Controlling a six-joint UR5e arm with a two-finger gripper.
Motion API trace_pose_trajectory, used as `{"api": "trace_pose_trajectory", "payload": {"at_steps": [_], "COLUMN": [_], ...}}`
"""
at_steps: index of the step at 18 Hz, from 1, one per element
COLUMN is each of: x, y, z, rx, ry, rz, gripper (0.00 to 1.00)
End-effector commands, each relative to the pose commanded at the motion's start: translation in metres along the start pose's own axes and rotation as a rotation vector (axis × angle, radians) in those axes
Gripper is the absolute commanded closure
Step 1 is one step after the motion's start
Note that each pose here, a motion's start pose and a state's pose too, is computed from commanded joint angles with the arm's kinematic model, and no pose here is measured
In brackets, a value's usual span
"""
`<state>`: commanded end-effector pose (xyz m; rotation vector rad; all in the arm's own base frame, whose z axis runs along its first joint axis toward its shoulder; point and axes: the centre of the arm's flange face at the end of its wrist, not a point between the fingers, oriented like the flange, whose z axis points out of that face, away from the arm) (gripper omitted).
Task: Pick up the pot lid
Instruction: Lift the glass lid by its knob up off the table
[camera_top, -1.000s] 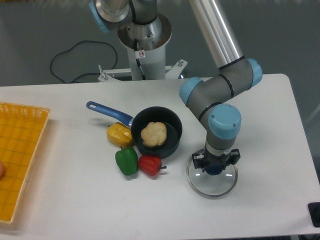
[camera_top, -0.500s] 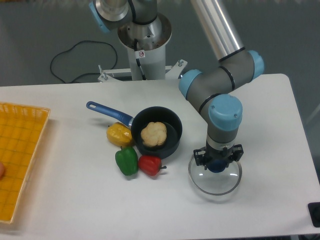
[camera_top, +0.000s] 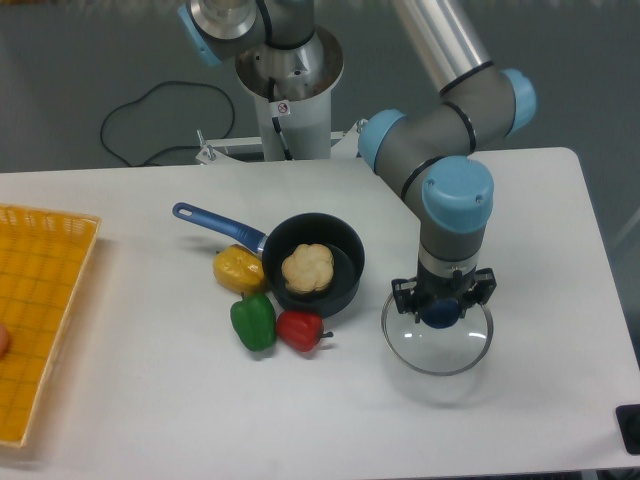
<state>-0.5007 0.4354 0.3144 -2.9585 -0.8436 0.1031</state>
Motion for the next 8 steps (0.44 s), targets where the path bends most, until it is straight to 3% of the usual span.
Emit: {"api": "trace_pose_trajectory", "payload": {"at_steps": [8], "x": [-0.013], "y": [0.008], "z": [-0.012], "rx": [-0.032], "ry": [0.019], "rz": [0.032], "gripper": [0.45]}}
